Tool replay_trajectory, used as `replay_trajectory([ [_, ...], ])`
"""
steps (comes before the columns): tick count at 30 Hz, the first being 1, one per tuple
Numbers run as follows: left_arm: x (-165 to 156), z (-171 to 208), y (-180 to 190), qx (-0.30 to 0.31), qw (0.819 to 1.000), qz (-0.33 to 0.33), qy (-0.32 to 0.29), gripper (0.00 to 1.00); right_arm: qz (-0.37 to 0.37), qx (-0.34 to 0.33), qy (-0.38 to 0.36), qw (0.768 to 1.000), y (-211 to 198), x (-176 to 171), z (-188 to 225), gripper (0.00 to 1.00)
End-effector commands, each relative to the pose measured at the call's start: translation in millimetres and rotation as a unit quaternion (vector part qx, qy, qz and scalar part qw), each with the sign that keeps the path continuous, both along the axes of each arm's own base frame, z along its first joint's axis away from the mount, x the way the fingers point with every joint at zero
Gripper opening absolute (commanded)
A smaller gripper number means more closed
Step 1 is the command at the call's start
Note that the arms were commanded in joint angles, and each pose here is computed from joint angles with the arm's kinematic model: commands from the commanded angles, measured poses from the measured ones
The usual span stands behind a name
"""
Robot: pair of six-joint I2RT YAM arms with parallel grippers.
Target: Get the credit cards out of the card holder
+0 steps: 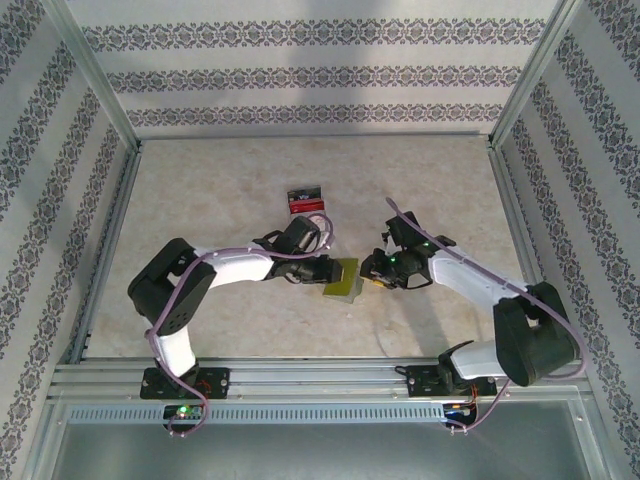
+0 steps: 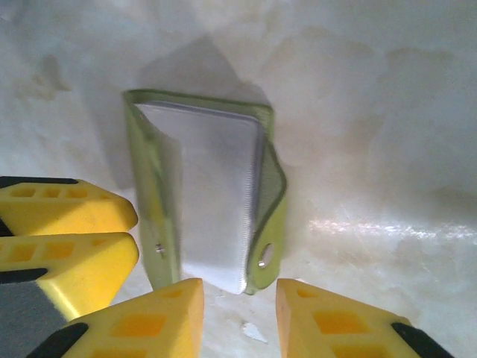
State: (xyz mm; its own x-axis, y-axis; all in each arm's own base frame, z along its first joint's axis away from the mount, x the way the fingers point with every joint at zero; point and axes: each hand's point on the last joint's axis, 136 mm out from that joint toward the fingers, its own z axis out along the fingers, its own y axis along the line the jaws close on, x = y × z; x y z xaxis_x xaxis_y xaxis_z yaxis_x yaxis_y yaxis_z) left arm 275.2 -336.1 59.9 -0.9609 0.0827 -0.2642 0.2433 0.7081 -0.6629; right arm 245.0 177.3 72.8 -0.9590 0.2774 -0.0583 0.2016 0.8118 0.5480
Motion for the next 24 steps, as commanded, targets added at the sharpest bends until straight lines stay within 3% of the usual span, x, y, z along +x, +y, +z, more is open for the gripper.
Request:
replay_trajectory([
  [1, 5.8, 14.5, 21.7, 0.033, 0.998, 0.019, -0.044, 0.36, -0.012, -0.001, -0.032, 0.999, -11.5, 5.9, 13.0, 0.34],
  [15, 18.5, 53.7, 103.6, 0.065, 0.98, 0.128, -0.14, 0.55, -0.002, 0.029, -0.043, 0.999, -17.8, 5.0, 18.0, 0.42],
  [24, 16.2, 73.7, 193.1, 0.129, 0.931, 0.24, -0.243, 0.78, -0.069, -0.003, -0.137, 0.988, -71.0, 14.7, 43.0, 0.55],
])
